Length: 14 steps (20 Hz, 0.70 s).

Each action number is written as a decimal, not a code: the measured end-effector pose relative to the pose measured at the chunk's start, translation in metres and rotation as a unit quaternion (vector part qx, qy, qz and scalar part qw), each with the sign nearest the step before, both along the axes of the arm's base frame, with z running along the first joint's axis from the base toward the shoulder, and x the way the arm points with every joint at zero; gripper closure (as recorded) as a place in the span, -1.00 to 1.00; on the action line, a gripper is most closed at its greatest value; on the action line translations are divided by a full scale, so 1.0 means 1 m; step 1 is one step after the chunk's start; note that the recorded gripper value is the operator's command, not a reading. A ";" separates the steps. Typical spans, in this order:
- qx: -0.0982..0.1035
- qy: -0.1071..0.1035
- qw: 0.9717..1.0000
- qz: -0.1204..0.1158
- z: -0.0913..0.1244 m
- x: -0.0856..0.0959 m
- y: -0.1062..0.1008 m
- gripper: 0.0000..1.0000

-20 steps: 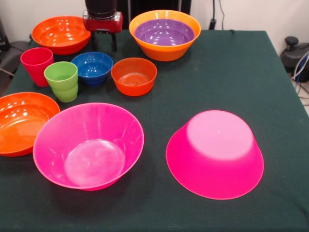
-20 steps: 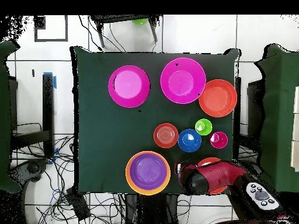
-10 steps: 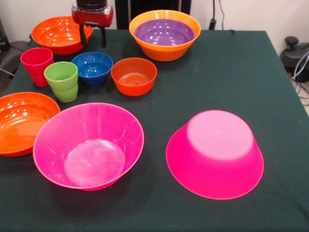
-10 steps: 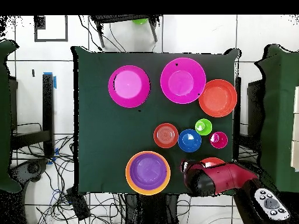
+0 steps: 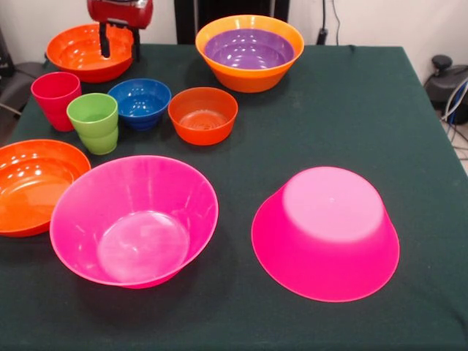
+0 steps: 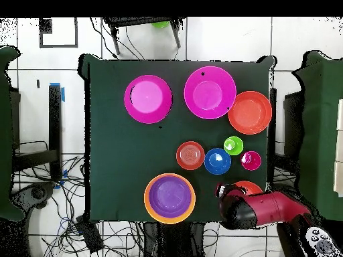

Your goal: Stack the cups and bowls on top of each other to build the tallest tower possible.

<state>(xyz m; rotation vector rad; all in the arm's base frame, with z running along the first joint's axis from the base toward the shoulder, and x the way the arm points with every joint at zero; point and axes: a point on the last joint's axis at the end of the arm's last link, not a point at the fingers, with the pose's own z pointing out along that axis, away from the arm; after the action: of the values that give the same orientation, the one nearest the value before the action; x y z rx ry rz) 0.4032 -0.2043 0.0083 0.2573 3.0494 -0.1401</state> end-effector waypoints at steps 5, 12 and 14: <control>0.009 0.009 1.000 -0.003 -0.008 -0.007 0.004 -1.00; 0.026 0.035 0.999 0.000 -0.030 -0.028 0.013 -1.00; 0.027 0.041 0.999 0.005 -0.035 -0.033 0.015 -1.00</control>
<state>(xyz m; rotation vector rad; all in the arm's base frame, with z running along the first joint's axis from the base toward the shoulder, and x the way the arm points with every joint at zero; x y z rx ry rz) 0.3701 -0.1891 -0.0264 0.2464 3.1394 -0.0689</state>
